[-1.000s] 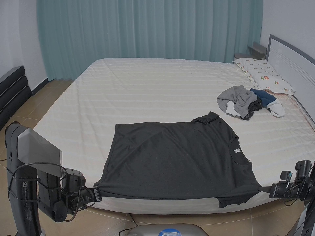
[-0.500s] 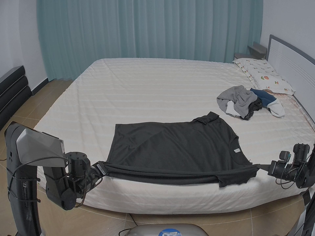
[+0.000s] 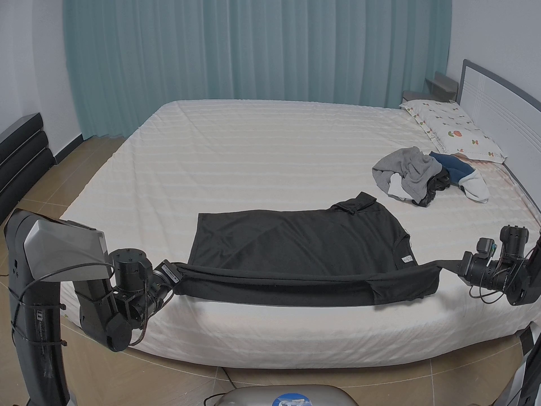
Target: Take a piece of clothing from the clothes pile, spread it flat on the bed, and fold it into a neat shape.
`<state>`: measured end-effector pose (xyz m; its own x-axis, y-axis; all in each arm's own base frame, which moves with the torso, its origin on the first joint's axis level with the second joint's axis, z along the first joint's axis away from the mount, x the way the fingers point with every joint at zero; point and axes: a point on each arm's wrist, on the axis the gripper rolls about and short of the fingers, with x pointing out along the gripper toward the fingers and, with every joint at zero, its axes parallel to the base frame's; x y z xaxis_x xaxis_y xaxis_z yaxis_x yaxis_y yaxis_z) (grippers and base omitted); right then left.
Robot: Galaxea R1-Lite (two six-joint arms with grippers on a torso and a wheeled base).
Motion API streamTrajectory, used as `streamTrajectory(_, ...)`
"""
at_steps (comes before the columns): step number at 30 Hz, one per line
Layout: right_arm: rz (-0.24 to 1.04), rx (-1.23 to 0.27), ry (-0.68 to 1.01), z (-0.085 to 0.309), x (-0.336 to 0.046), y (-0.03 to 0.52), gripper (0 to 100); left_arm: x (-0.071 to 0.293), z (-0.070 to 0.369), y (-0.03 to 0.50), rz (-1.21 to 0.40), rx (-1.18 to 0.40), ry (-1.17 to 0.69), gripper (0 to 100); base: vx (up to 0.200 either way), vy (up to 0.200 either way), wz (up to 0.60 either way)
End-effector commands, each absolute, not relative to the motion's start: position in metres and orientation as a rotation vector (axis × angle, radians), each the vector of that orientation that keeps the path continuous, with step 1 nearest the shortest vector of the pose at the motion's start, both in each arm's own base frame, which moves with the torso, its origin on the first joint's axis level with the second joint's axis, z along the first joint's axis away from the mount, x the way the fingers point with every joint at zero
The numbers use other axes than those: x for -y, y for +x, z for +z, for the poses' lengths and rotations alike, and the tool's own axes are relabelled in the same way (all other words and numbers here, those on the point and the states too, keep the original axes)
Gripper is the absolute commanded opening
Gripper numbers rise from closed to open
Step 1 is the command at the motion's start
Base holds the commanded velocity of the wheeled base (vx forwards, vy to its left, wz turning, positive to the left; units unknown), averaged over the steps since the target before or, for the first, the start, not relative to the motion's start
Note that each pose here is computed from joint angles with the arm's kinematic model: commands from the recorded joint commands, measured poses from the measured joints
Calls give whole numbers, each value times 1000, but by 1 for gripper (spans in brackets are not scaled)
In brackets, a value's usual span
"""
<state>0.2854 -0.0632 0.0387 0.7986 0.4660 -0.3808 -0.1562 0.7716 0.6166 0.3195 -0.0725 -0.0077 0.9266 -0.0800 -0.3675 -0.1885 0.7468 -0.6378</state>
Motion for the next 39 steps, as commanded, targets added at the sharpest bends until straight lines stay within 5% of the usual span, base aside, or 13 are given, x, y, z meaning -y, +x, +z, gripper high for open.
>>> streamTrajectory(1,364,-506,591,55,63,280,0,67,-6,313,77,-402,-729,0,0,0,0)
streamTrajectory(17,353,-528,594,57,59,256,0,76,-8,304,49,-437,-706,0,0,0,0)
streamTrajectory(39,370,-549,584,23,52,336,0,82,-20,358,44,-312,-823,0,0,0,0)
